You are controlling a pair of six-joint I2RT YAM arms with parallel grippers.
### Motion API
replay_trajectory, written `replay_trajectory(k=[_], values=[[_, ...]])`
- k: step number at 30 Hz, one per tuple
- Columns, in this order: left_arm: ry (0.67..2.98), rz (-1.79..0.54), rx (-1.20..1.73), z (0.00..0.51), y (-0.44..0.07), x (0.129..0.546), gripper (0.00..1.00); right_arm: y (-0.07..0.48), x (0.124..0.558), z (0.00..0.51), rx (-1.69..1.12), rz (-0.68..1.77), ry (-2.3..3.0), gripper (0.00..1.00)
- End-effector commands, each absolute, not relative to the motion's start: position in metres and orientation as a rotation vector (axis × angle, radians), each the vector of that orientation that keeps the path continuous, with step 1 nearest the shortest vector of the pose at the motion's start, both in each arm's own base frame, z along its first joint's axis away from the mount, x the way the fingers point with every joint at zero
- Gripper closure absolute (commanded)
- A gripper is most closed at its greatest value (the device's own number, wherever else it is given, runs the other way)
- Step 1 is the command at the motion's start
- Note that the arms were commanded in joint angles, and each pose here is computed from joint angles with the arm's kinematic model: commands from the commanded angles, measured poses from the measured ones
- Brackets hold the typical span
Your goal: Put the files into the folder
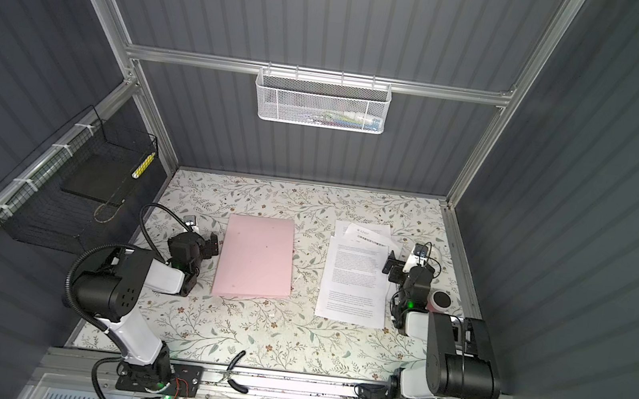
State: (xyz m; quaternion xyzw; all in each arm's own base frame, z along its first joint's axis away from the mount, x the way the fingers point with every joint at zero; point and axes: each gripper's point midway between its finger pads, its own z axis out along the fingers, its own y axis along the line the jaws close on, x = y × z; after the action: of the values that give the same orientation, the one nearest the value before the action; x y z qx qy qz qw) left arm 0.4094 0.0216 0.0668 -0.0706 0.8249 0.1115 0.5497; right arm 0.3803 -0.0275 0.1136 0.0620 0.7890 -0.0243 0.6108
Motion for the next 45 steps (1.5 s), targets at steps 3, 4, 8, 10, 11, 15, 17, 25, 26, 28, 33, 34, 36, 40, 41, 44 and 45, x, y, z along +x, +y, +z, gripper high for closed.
replay_trajectory(k=[3,4,8,10,11,15,17,25,26,28,33,34,36,40,41,44,45], values=[[1.935,0.263,-0.182,0.0694,0.0217,0.4097,0.00,-0.0308,0.3842,0.1214,0.151,-0.069,1.795,0.01],[1.935,0.263,-0.182,0.0694,0.0217,0.4097,0.00,-0.0308,0.3842,0.1214,0.151,-0.069,1.795,0.01],[1.935,0.263,-0.182,0.0694,0.0217,0.4097,0.00,-0.0305,0.3843,0.1214,0.150,-0.067,1.795,0.01],[1.936,0.260,-0.182,0.0691,0.0214,0.4095,0.00,-0.0306,0.3842,0.1214,0.150,-0.068,1.795,0.01],[1.935,0.260,-0.182,0.0693,0.0215,0.4094,0.00,-0.0306,0.3842,0.1214,0.151,-0.069,1.795,0.01],[1.936,0.259,-0.181,0.0692,0.0212,0.4100,0.00,-0.0305,0.3843,0.1214,0.150,-0.067,1.795,0.01],[1.937,0.259,-0.180,0.0690,0.0211,0.4098,0.00,-0.0304,0.3843,0.1214,0.149,-0.067,1.795,0.01],[1.937,0.260,-0.180,0.0692,0.0212,0.4100,0.00,-0.0312,0.3842,0.1212,0.154,-0.068,1.796,0.01],[1.937,0.260,-0.180,0.0693,0.0212,0.4100,0.00,-0.0311,0.3844,0.1213,0.154,-0.066,1.796,0.01],[1.936,0.259,-0.181,0.0692,0.0212,0.4100,0.00,-0.0312,0.3849,0.1206,0.154,-0.062,1.801,0.01],[1.936,0.258,-0.183,0.0693,0.0212,0.4101,0.00,-0.0313,0.3858,0.1206,0.154,-0.051,1.804,0.01],[1.936,0.259,-0.181,0.0694,0.0212,0.4101,0.00,-0.0316,0.3857,0.1204,0.154,-0.051,1.804,0.01],[1.936,0.259,-0.181,0.0693,0.0212,0.4101,0.00,-0.0316,0.3857,0.1204,0.154,-0.047,1.804,0.01],[1.936,0.260,-0.182,0.0695,0.0213,0.4100,0.00,-0.0316,0.3860,0.1202,0.153,-0.043,1.806,0.01],[1.935,0.258,-0.182,0.0698,0.0212,0.4105,0.00,-0.0315,0.3859,0.1199,0.152,-0.043,1.808,0.01],[1.935,0.259,-0.185,0.0699,0.0214,0.4104,0.00,-0.0315,0.3862,0.1202,0.152,-0.043,1.807,0.01],[1.936,0.261,-0.181,0.0695,0.0214,0.4103,0.00,-0.0317,0.3859,0.1205,0.153,-0.044,1.807,0.01]])
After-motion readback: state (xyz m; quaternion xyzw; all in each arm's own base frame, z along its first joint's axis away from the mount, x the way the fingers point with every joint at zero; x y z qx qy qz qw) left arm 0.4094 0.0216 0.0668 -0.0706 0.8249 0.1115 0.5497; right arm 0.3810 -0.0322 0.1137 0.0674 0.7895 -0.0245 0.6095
